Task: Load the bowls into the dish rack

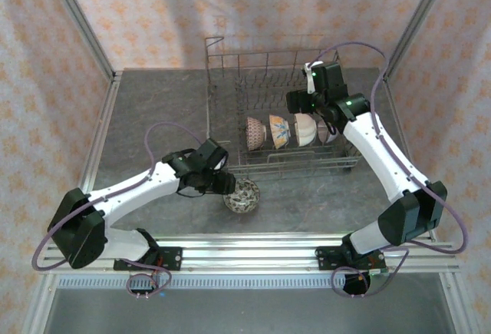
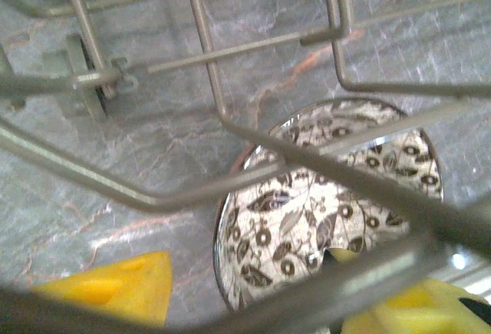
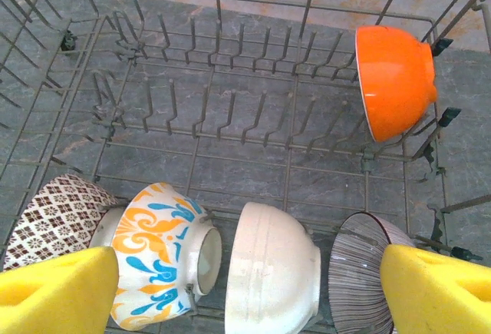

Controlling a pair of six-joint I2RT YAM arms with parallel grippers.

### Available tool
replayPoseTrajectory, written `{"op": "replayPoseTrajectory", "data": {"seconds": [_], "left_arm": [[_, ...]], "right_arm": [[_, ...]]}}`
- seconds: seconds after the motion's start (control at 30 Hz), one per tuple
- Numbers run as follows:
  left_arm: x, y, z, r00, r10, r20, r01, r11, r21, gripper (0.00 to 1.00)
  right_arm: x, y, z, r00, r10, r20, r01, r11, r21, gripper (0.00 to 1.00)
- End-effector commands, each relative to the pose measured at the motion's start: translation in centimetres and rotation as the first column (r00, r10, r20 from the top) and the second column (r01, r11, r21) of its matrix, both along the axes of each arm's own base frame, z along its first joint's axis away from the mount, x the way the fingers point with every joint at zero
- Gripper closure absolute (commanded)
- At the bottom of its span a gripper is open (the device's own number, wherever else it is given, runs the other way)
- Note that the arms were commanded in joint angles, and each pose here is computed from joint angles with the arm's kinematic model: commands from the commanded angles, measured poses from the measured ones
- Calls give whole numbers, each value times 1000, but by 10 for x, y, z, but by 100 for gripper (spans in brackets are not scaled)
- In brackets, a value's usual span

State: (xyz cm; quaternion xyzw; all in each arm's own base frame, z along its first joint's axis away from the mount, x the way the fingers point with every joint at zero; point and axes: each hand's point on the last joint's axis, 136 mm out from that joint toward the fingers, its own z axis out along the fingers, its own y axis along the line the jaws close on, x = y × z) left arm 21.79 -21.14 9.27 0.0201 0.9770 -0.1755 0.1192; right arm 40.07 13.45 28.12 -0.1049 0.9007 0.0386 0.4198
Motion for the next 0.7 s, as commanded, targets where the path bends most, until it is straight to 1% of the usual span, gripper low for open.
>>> {"op": "replayPoseTrajectory", "data": {"seconds": [0.0, 0.07, 0.13, 0.2, 0.3, 0.33, 0.4, 0.5, 0.6, 0.67], "left_arm": [[-8, -10, -23, 999, -23, -48, 23, 1000, 9, 45], [-8, -12, -29, 998, -28, -58, 30, 999, 36, 46], [-9, -11, -27, 999, -29, -42, 32, 997, 68, 46], [-8, -5, -12, 999, -22, 24, 20, 997, 69, 44], [3, 9, 12, 988, 33, 150, -39, 998, 40, 40], [6, 14, 17, 985, 48, 164, -54, 998, 34, 40], [15, 22, 23, 981, 58, 184, -66, 997, 38, 39], [31, 20, 26, 979, 33, 202, -45, 998, 54, 39], [44, 12, 24, 980, -30, 196, 13, 996, 88, 39], [51, 11, 23, 982, -48, 183, 28, 994, 109, 39]], "right_arm": [[-9, -6, 4, 1000, -1, 5, 1, 1000, -2, 12], [-10, -7, 5, 1000, -3, 3, 3, 1000, -3, 12], [-11, -8, 9, 1000, -4, 7, 5, 1000, -7, 12], [-12, -9, 10, 1000, -8, 20, 8, 1000, -3, 12], [-11, -5, 4, 1000, 2, 7, -2, 1000, 14, 12], [-10, -4, 2, 1000, 4, 0, -4, 1000, 17, 11], [-9, -1, 1, 1000, 12, -8, -12, 999, 29, 12], [-7, 3, 4, 1000, 18, 4, -18, 998, 55, 12], [-7, 4, 8, 1000, 19, 10, -20, 997, 71, 12], [-9, 3, 10, 1000, 15, 13, -16, 997, 75, 12]]}}
